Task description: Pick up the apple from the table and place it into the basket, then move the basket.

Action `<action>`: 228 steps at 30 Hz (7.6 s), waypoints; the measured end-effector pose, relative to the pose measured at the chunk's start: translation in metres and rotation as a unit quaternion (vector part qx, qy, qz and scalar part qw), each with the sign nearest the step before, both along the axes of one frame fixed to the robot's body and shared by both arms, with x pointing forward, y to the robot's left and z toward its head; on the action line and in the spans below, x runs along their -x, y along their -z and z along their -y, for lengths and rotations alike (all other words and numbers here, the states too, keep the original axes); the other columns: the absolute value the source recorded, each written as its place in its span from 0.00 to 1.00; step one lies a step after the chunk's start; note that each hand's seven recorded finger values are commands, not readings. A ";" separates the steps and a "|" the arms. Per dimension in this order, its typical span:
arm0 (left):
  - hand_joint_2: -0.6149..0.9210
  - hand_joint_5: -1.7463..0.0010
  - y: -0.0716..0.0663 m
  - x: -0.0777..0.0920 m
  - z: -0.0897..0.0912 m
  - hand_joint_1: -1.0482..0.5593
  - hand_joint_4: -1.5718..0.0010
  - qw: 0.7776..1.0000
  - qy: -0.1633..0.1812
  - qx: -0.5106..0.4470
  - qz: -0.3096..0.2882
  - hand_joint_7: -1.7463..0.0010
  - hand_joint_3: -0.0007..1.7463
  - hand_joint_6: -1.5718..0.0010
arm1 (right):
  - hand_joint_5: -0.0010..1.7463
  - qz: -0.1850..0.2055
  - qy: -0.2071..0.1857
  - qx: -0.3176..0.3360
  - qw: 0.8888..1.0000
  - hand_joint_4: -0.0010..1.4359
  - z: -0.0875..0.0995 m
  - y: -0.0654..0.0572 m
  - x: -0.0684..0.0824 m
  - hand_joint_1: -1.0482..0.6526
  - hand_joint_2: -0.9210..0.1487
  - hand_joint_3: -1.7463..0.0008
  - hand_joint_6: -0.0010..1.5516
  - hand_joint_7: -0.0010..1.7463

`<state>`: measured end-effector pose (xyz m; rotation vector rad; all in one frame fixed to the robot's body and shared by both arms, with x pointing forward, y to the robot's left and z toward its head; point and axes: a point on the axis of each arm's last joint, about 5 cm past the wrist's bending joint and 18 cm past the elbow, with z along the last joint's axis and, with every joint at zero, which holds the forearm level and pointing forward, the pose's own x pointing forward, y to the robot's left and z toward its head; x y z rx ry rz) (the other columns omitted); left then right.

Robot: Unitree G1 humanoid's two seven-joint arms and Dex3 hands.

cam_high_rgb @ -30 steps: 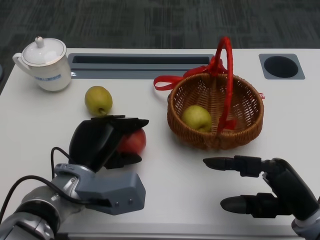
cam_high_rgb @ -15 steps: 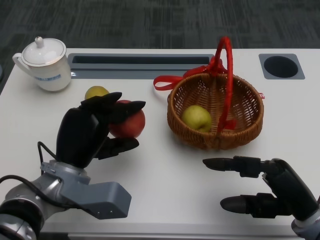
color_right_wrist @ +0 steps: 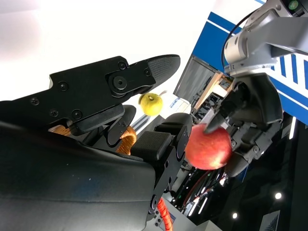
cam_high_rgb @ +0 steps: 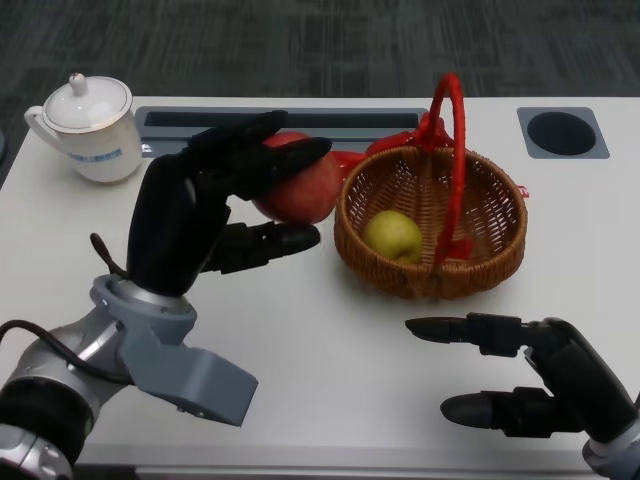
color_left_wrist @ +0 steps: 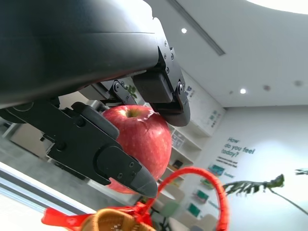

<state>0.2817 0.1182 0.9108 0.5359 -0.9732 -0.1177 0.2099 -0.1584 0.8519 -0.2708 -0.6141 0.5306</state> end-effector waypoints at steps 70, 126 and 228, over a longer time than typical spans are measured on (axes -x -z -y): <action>0.90 0.97 0.002 0.004 -0.006 0.40 0.69 0.974 0.165 0.003 -0.157 0.99 0.00 0.66 | 0.00 0.107 0.073 0.082 0.988 0.50 0.061 -0.045 -0.018 0.27 0.00 0.95 0.40 0.00; 0.88 0.99 0.031 0.052 -0.054 0.36 0.55 0.974 0.106 0.019 -0.198 1.00 0.00 0.55 | 0.01 0.087 -0.005 0.430 0.899 0.56 0.010 -0.073 -0.101 0.32 0.07 1.00 0.44 0.00; 0.87 1.00 0.037 0.080 -0.054 0.41 0.43 0.981 0.091 0.075 -0.155 1.00 0.00 0.47 | 0.01 0.008 0.240 0.421 0.874 0.15 0.046 -0.083 -0.118 0.11 0.06 1.00 0.21 0.01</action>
